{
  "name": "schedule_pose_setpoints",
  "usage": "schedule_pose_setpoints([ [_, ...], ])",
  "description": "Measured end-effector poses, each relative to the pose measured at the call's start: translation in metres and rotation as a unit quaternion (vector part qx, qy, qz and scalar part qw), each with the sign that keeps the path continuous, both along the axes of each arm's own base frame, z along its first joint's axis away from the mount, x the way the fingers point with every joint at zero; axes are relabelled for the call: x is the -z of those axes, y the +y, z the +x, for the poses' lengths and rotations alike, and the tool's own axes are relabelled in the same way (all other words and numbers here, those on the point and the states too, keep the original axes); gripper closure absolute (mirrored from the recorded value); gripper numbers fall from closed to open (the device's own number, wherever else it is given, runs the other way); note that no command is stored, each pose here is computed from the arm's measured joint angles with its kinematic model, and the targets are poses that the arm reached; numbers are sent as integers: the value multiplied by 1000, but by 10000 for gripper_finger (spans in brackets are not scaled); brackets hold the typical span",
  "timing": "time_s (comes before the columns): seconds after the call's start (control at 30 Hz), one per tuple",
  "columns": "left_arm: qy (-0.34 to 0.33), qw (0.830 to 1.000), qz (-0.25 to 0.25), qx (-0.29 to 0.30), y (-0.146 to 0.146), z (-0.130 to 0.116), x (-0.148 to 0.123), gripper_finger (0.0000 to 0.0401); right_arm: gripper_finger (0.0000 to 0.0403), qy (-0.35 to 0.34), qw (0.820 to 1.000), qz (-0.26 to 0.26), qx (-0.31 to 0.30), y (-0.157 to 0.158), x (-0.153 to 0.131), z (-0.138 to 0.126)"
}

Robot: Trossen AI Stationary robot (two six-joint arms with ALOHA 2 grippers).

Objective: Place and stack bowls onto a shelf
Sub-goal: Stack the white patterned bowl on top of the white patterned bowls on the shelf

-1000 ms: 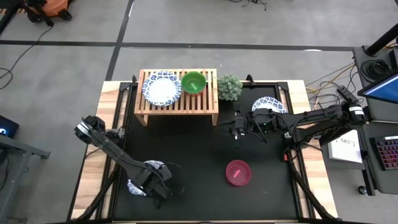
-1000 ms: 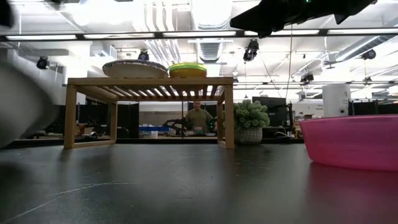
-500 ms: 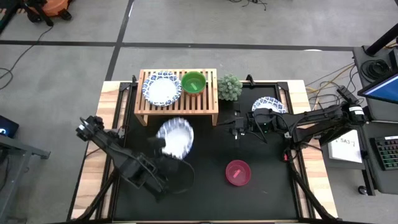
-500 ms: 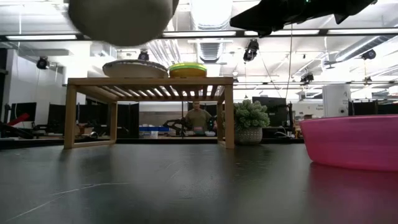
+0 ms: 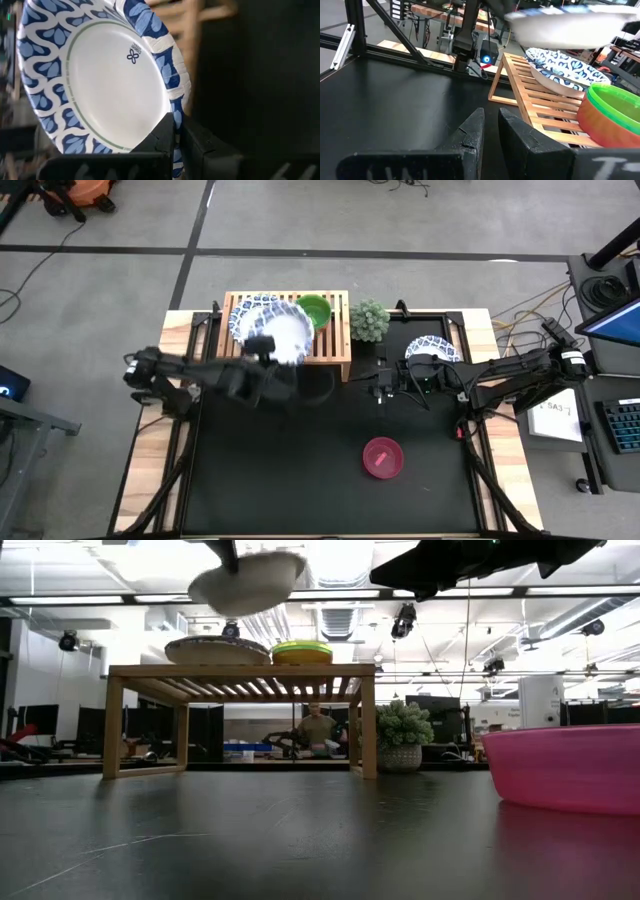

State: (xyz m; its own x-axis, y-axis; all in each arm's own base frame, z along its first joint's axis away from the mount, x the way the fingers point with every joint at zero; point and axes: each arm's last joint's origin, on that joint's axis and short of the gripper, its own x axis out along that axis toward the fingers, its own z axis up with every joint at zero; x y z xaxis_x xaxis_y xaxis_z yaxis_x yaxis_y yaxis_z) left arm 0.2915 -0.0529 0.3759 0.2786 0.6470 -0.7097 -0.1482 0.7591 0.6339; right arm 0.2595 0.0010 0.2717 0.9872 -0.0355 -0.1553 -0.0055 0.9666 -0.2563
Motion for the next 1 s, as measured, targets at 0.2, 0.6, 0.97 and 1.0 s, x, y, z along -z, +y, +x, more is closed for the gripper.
schedule_pose_setpoints([
  [0.2, 21, 996, 5, -83, 61, -5, 1, 401, 355, 0, 1000, -1, 0, 0, 0, 0],
  [0.6, 40, 977, -86, -191, 140, -16, 7, 396, 355, 1, 1000, 0, 0, 0, 0, 0],
  [0.97, 34, 977, -112, -176, 142, -14, 8, 344, 355, 1, 1000, -1, 0, 0, 0, 0],
  [1.0, 34, 977, -119, -174, 142, -14, 8, 339, 355, 1, 1000, -1, 0, 0, 0, 0],
])
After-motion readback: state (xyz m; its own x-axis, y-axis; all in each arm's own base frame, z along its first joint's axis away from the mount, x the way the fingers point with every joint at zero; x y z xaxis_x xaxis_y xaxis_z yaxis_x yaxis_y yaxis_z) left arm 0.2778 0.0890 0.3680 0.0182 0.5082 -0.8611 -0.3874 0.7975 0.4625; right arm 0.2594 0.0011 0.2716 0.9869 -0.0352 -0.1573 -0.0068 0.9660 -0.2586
